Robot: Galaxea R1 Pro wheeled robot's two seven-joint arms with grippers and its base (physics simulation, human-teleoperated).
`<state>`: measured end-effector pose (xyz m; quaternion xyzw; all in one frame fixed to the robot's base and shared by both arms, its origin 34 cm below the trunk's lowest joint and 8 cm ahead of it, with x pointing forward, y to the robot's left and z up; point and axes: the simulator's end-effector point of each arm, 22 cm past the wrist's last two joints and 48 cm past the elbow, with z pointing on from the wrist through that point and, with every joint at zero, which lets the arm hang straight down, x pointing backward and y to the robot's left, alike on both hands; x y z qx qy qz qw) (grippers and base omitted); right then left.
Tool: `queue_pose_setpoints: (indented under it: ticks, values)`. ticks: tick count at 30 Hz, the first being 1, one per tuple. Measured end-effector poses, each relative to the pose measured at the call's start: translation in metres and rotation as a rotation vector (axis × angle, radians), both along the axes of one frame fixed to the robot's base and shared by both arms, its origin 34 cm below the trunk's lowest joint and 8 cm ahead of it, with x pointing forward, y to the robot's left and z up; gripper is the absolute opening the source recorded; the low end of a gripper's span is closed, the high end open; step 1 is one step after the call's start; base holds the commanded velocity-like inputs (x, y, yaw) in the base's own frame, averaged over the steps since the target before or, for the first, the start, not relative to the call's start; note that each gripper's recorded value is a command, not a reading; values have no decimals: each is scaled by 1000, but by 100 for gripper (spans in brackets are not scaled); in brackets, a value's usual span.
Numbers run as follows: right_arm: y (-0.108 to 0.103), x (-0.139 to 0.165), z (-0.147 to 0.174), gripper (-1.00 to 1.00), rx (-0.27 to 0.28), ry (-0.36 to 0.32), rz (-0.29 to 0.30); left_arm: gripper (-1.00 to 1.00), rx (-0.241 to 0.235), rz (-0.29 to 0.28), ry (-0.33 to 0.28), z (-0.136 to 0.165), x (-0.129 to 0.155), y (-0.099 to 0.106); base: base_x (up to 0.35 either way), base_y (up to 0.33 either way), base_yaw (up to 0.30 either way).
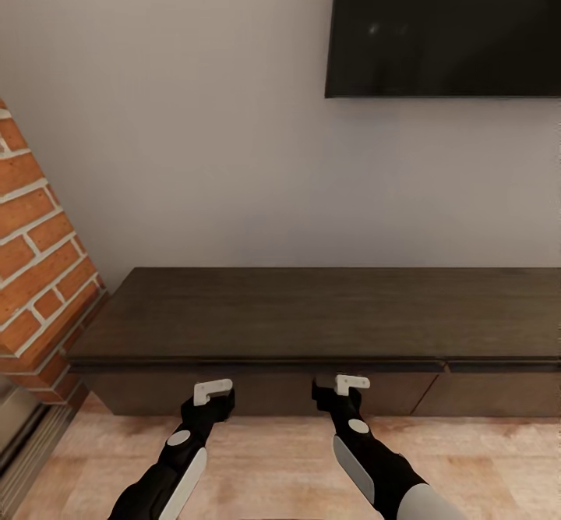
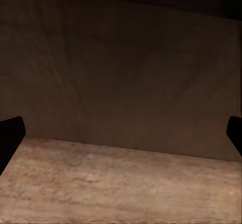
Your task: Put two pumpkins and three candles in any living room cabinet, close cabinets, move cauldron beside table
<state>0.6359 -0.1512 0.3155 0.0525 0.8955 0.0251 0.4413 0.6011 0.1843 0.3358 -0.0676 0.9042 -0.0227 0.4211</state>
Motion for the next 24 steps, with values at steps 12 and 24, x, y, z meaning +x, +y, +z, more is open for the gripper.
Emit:
queue_pose_setpoints:
  ticks: [12, 24]
  values:
    - [2, -2, -3, 100, -1, 24, 6, 100, -2, -2, 17, -1, -1, 0, -327, 0, 0]
    - [2, -32, -24, 100, 53, 429, 20, 100, -42, -42, 371, 32, -29, 25, -153, 0, 0]
